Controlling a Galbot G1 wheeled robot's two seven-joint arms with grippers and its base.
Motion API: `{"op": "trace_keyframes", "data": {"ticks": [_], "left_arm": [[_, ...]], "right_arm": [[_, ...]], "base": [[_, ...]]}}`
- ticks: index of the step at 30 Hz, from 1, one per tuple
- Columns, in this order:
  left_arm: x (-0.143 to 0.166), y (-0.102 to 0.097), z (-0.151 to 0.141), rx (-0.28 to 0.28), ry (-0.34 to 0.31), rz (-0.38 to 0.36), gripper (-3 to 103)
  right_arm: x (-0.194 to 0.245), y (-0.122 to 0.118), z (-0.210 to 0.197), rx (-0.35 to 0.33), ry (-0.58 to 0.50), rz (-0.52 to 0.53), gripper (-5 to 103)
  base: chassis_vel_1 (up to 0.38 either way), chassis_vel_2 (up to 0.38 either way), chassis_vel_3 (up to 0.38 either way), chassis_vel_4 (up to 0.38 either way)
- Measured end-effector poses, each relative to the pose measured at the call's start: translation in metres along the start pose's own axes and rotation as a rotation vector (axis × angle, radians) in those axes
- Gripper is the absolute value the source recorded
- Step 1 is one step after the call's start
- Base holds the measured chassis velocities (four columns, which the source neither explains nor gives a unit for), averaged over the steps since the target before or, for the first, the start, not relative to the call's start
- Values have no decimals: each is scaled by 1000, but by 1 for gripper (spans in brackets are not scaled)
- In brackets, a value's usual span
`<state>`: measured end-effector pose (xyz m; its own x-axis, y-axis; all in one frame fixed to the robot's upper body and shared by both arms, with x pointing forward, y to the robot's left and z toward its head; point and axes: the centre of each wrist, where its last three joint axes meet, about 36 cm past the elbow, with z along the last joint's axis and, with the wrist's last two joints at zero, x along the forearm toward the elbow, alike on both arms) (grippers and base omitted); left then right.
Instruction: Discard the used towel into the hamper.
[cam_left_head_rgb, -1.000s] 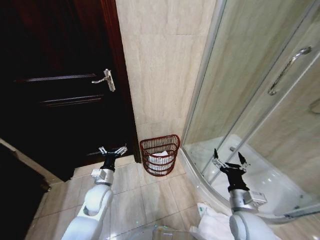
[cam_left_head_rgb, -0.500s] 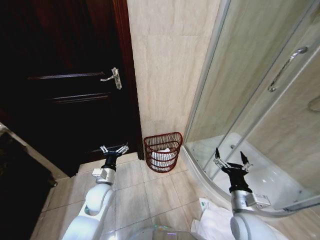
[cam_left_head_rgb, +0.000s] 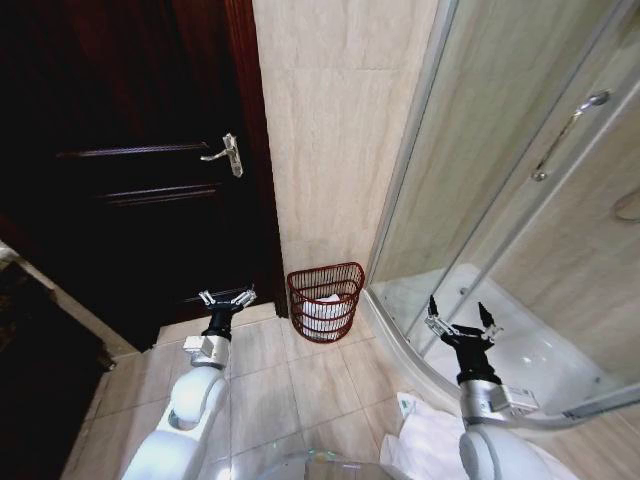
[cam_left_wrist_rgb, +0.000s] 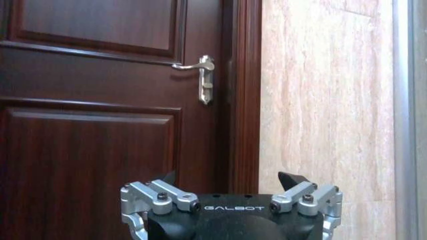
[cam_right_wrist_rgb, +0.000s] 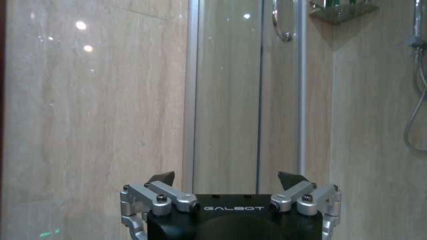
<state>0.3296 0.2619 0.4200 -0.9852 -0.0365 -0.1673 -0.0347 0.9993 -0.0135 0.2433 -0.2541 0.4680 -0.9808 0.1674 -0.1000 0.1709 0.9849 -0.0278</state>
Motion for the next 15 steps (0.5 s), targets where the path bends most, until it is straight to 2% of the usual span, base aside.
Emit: {"op": "trace_keyframes", "data": {"ticks": [8,15], "left_arm": [[0,-3,0,-3,2,-1,100],[-3,-7,0,-3,-1,4,100]], "right_arm": [[-2,0,5,-6,-2,11,100],[-2,0,4,-8,-8,16,100]], "base": [[166,-176,-173,167],[-30,-15,-11,-13]]}}
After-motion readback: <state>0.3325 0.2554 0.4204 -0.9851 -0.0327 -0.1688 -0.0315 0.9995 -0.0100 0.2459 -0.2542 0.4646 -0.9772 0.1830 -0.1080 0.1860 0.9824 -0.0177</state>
